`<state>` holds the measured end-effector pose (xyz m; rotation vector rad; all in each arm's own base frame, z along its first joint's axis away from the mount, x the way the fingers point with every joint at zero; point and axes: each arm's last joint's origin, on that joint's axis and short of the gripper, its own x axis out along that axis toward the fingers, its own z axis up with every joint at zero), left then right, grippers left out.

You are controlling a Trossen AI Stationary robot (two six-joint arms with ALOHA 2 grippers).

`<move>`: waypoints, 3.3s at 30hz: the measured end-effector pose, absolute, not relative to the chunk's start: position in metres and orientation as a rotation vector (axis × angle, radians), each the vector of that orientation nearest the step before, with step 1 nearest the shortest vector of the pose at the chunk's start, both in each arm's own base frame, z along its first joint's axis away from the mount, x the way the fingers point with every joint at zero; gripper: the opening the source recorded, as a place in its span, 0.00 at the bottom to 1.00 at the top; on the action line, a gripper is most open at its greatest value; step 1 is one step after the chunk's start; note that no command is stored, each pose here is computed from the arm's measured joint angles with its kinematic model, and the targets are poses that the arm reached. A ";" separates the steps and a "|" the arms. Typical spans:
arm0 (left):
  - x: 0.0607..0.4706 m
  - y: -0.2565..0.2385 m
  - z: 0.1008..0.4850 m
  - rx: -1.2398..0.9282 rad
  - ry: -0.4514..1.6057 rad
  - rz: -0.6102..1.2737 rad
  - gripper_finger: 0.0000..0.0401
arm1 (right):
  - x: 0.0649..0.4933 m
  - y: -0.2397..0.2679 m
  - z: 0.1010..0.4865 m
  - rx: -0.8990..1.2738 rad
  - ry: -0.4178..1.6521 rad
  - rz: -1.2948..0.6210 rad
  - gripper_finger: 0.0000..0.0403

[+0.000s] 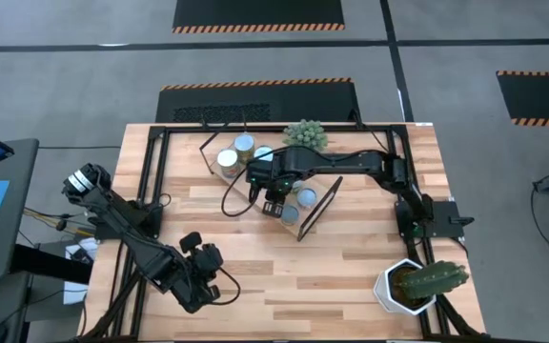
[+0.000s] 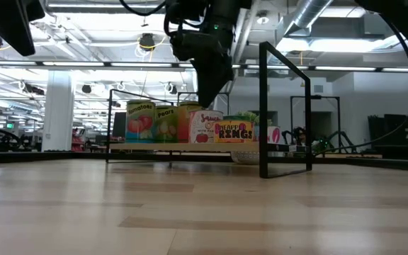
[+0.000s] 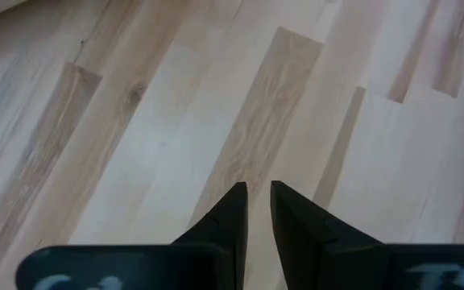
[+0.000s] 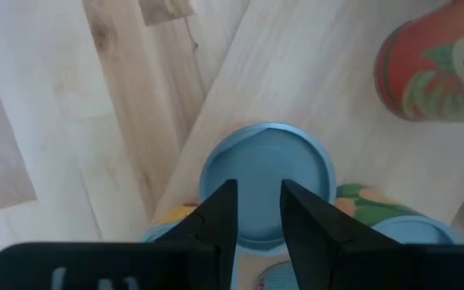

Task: Pick and place cans onto a shelf
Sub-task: Adjust the canned goods on the shelf

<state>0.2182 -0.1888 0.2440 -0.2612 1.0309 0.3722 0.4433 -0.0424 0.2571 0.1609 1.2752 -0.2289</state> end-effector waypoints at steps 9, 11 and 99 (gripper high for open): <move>0.218 -0.189 0.244 -0.273 1.028 0.379 0.11 | 0.444 -0.043 0.257 0.176 1.266 -0.247 0.29; 0.218 -0.189 0.244 -0.282 1.025 0.385 0.11 | 0.444 -0.043 0.257 0.187 1.263 -0.284 0.29; 0.221 -0.191 0.245 -0.303 0.981 0.383 0.11 | 0.456 0.055 0.217 0.083 1.425 -0.179 0.29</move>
